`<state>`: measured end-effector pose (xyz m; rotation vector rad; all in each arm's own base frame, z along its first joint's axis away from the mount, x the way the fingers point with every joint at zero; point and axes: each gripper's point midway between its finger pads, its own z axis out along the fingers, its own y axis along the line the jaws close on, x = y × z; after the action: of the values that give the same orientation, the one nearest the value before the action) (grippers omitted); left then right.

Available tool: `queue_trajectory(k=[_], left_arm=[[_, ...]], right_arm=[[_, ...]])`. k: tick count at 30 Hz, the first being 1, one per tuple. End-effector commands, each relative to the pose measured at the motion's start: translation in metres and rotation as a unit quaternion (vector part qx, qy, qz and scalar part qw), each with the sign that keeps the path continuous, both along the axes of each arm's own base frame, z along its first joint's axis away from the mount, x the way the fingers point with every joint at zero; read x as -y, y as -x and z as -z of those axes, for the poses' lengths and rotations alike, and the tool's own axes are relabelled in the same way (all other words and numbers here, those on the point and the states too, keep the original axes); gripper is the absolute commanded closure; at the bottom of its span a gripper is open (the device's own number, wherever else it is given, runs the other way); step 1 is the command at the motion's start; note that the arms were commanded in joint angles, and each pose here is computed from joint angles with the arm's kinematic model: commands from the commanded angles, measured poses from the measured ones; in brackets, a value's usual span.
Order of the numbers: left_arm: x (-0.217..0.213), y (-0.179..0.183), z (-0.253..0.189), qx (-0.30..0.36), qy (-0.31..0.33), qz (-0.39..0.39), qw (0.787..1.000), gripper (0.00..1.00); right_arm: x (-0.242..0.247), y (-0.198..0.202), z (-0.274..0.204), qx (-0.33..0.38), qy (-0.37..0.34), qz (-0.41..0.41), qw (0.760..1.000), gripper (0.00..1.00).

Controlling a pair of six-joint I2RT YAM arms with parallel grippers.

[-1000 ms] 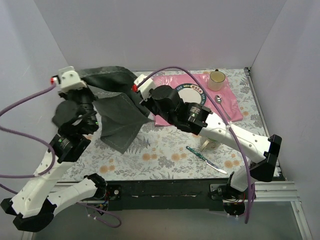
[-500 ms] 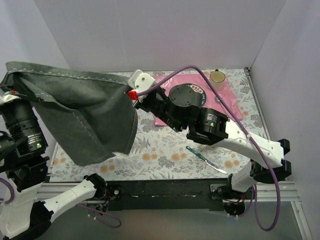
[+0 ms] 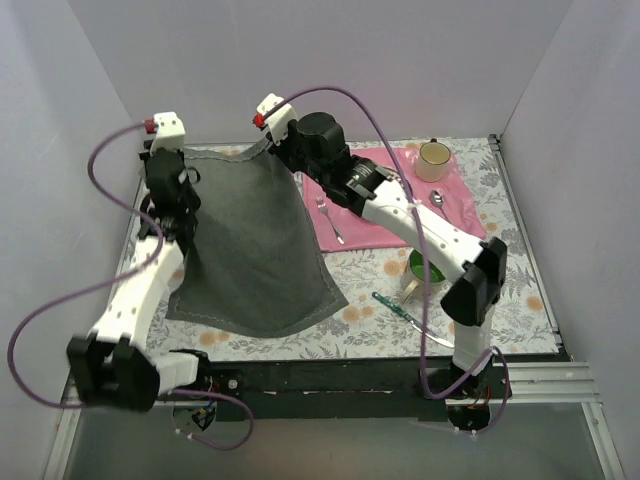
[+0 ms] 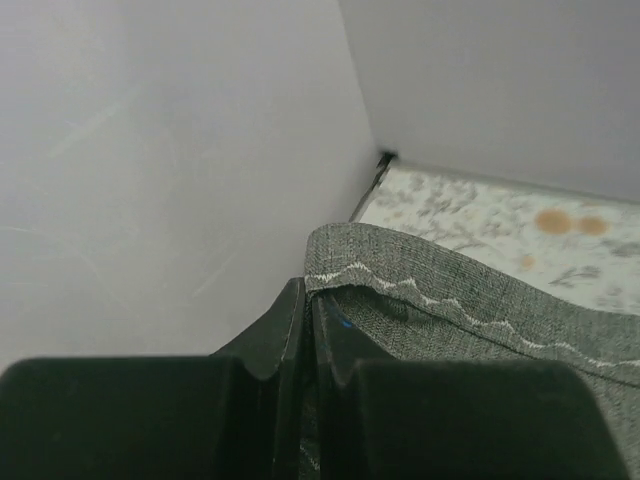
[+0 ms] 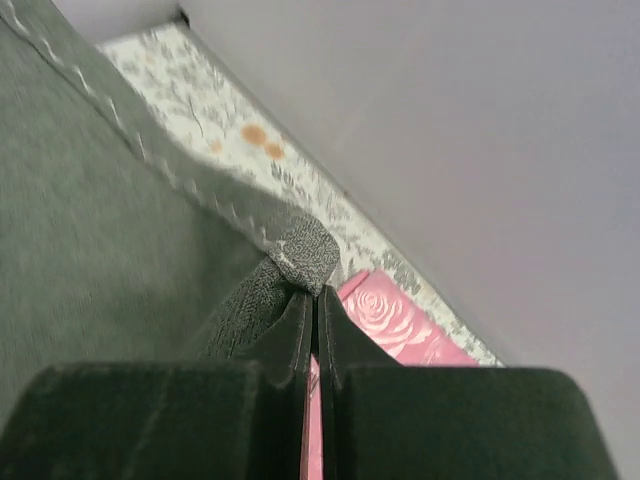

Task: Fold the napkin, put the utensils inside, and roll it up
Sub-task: Flatten the napkin out

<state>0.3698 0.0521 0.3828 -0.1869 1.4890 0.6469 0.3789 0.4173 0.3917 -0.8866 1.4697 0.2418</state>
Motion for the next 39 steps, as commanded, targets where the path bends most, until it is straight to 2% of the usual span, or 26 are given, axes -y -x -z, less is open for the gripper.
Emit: queue_trajectory(k=[1, 2, 3, 4, 5, 6, 7, 8, 9, 10, 11, 13, 15, 18, 19, 20, 21, 22, 23, 25, 26, 27, 29, 33, 36, 39], left_arm=[[-0.04, -0.074, 0.068, -0.054, 0.148, -0.028, 0.987, 1.0], [-0.066, -0.097, 0.114, -0.108, 0.127, -0.068, 0.984, 1.0], [-0.077, -0.112, 0.132, -0.126, 0.123, -0.081, 0.981, 1.0], [-0.085, -0.13, 0.124, -0.138, 0.125, -0.087, 0.979, 1.0], [-0.099, -0.141, 0.149, -0.169, 0.134, -0.101, 0.971, 1.0], [-0.114, -0.151, 0.188, -0.204, 0.133, -0.123, 0.962, 1.0], [-0.127, -0.162, 0.192, -0.198, 0.143, -0.139, 0.96, 0.69], [-0.144, -0.162, 0.201, -0.201, 0.151, -0.171, 0.953, 0.51], [-0.157, -0.168, 0.225, -0.195, 0.166, -0.22, 0.941, 0.37], [-0.158, -0.169, 0.233, -0.22, 0.169, -0.222, 0.935, 0.19], [-0.157, -0.186, 0.206, -0.19, 0.168, -0.22, 0.942, 0.12], [-0.15, -0.191, 0.191, -0.18, 0.173, -0.224, 0.942, 0.02], [-0.139, -0.191, 0.172, -0.162, 0.183, -0.208, 0.947, 0.02], [-0.122, -0.169, 0.17, -0.174, 0.238, -0.195, 0.935, 0.02], [-0.107, -0.161, 0.183, -0.189, 0.282, -0.179, 0.924, 0.02], [-0.097, -0.151, 0.17, -0.181, 0.302, -0.161, 0.922, 0.02], [-0.082, -0.129, 0.207, -0.223, 0.329, -0.152, 0.905, 0.02], [-0.071, -0.121, 0.214, -0.225, 0.354, -0.133, 0.898, 0.03], [-0.05, -0.108, 0.204, -0.214, 0.388, -0.089, 0.892, 0.06], [-0.028, -0.071, 0.25, -0.244, 0.42, -0.079, 0.871, 0.14], [-0.01, -0.061, 0.238, -0.226, 0.453, -0.046, 0.861, 0.16], [-0.002, -0.038, 0.267, -0.247, 0.466, -0.051, 0.848, 0.19], [0.004, -0.018, 0.27, -0.233, 0.489, -0.058, 0.838, 0.25], [0.003, 0.022, 0.274, -0.217, 0.492, -0.075, 0.839, 0.27], [0.005, 0.045, 0.295, -0.233, 0.507, -0.102, 0.823, 0.34], [0.003, 0.061, 0.314, -0.253, 0.526, -0.134, 0.801, 0.33]], right_arm=[[-0.021, -0.052, 0.058, -0.025, -0.008, -0.028, 0.999, 0.99], [-0.022, -0.065, 0.071, -0.031, -0.003, -0.019, 0.999, 0.99], [-0.027, -0.074, 0.06, -0.029, -0.017, -0.022, 0.999, 0.99], [-0.033, -0.094, 0.095, -0.051, -0.001, -0.02, 0.999, 0.99], [-0.036, -0.103, 0.105, -0.054, 0.003, -0.018, 0.998, 0.99], [-0.037, -0.114, 0.089, -0.033, -0.008, -0.009, 0.999, 0.99], [-0.04, -0.128, 0.12, -0.042, 0.013, 0.003, 0.999, 0.99], [-0.04, -0.137, 0.124, -0.036, 0.008, 0.015, 0.999, 0.93], [-0.04, -0.144, 0.134, -0.037, 0.006, 0.018, 0.999, 0.83], [-0.034, -0.158, 0.14, -0.025, 0.002, 0.036, 0.999, 0.38], [-0.024, -0.167, 0.14, -0.018, 0.005, 0.074, 0.997, 0.15], [-0.015, -0.173, 0.139, -0.025, 0.006, 0.088, 0.996, 0.02], [-0.007, -0.166, 0.144, -0.043, 0.014, 0.094, 0.995, 0.01], [0.005, -0.145, 0.143, -0.1, 0.004, 0.104, 0.989, 0.01], [0.006, -0.137, 0.139, -0.117, 0.001, 0.1, 0.988, 0.02], [0.007, -0.125, 0.155, -0.153, 0.009, 0.093, 0.984, 0.02], [0.009, -0.114, 0.15, -0.165, 0.006, 0.088, 0.982, 0.02], [0.01, -0.106, 0.156, -0.183, 0.007, 0.087, 0.979, 0.03], [0.009, -0.095, 0.17, -0.211, 0.012, 0.079, 0.974, 0.04], [0.013, -0.07, 0.179, -0.268, 0.005, 0.074, 0.96, 0.1], [0.01, -0.058, 0.183, -0.292, 0.001, 0.056, 0.955, 0.12], [0.014, -0.04, 0.195, -0.315, 0.014, 0.046, 0.948, 0.14], [0.018, -0.02, 0.21, -0.335, 0.03, 0.041, 0.941, 0.19], [0.018, 0.044, 0.248, -0.391, 0.057, 0.006, 0.918, 0.23], [0.007, 0.078, 0.266, -0.392, 0.087, -0.014, 0.916, 0.27], [0.008, 0.097, 0.295, -0.388, 0.129, -0.01, 0.913, 0.28]])
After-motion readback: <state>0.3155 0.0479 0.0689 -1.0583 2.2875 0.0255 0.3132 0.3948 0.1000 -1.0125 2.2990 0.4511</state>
